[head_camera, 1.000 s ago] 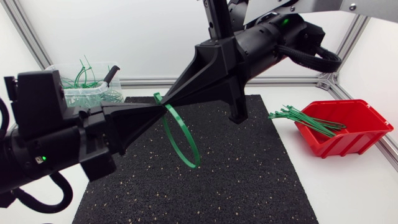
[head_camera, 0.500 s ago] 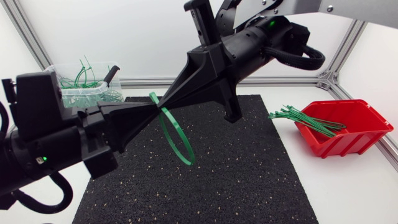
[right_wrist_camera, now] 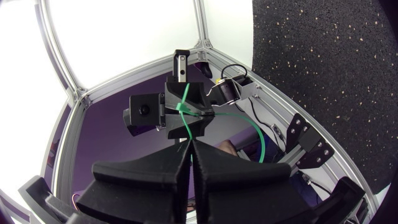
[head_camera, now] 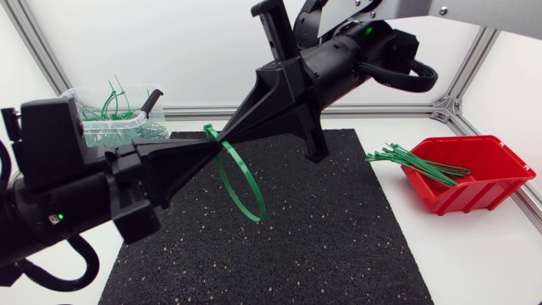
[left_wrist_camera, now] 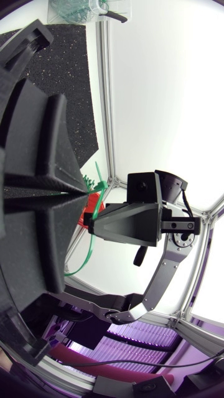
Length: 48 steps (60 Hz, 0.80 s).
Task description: Take a green cable tie from the red box, thread the tail through the head to close it, then place it in the transparent bin on the left.
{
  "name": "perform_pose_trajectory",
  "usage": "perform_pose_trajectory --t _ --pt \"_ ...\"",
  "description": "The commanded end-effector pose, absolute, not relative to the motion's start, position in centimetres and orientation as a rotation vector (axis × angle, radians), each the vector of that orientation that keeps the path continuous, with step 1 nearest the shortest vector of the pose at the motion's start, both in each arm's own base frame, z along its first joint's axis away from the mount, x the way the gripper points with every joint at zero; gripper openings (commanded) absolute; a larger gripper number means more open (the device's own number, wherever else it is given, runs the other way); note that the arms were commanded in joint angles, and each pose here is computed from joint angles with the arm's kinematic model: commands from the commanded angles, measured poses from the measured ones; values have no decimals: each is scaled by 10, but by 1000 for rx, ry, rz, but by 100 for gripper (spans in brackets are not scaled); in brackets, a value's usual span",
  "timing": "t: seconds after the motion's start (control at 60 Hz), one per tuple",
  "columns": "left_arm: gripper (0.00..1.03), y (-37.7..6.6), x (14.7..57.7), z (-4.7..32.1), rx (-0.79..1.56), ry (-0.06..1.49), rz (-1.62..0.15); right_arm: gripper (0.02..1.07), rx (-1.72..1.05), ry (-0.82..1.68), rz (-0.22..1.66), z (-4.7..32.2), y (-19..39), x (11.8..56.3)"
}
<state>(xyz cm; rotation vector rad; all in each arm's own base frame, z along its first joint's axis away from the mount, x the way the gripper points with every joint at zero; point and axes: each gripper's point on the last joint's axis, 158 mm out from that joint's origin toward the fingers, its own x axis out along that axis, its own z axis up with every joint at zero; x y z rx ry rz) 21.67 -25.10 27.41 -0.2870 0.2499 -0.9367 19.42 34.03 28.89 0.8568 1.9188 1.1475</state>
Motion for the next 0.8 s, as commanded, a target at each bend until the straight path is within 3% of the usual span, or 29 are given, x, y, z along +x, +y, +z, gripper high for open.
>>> perform_pose_trajectory --t 0.0,0.783 --pt "4 -254 208 278 -270 217 -978 8 851 1926 1124 288 343 198" --pt "4 -252 207 280 -267 204 -975 8 827 1967 1104 268 361 212"
